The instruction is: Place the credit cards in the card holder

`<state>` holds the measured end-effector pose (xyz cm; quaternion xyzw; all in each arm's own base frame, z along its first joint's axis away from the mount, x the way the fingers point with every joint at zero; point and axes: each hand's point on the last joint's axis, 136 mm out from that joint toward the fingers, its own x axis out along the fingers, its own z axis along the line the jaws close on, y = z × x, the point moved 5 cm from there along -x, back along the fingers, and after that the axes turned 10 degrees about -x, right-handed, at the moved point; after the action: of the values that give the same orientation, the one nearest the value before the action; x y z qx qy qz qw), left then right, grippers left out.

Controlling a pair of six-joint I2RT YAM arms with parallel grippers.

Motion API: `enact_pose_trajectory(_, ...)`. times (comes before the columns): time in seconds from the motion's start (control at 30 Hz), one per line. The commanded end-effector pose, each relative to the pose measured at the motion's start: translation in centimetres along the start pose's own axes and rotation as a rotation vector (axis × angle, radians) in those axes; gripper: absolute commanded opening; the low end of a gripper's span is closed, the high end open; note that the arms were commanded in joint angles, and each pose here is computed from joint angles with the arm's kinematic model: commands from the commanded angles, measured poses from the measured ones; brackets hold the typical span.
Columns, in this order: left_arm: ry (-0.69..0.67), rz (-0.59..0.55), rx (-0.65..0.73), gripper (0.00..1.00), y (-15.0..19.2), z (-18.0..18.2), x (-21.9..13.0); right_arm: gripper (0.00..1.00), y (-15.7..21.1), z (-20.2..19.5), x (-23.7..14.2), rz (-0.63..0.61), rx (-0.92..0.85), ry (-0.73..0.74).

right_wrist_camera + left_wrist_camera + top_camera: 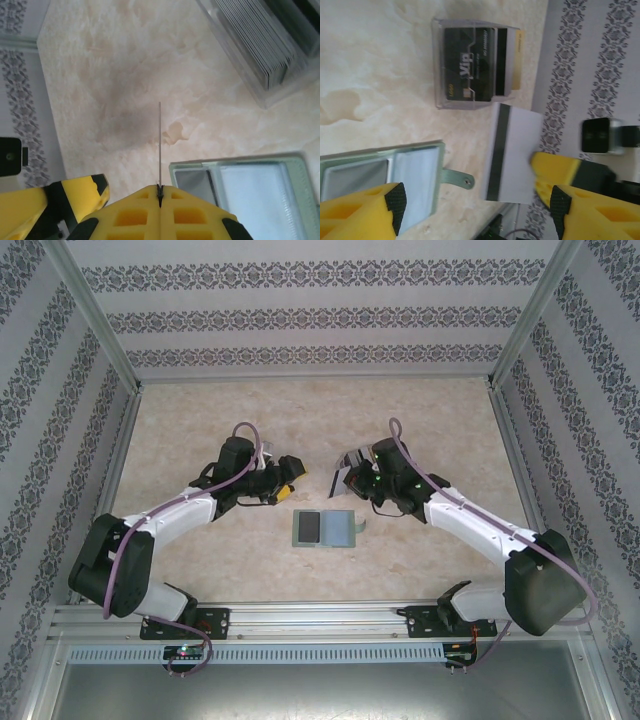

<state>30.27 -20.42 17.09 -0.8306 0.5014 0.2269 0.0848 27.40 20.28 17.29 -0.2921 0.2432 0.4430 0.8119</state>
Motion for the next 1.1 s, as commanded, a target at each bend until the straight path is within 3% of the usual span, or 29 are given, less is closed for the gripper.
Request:
enact_pose_trajectory(0.0, 0.063, 0.057, -0.035, 0.76, 0.1, -1.0, 0.1, 0.0, 0.5, 0.6, -0.2, -0.024, 0.192, -0.067)
enact_pose_trajectory(0.47, 0.057, 0.096, -0.092, 0.7, -0.1, 0.2, 1.3, 0.0, 2.0, 2.4, 1.7, 0.017, 0.205, -0.153)
enact_pose_trajectory(0.8, 0.106, 0.167, -0.065, 0.59, -0.2, -0.6, 2.2, 0.0, 2.3, 4.6, 1.6, 0.072, 0.052, -0.216)
enact_pose_trajectory(1.07, 0.106, 0.189, -0.044, 0.62, -0.5, -0.9, 2.7, 0.0, 2.3, 5.8, 0.6, 0.084, -0.066, -0.249)
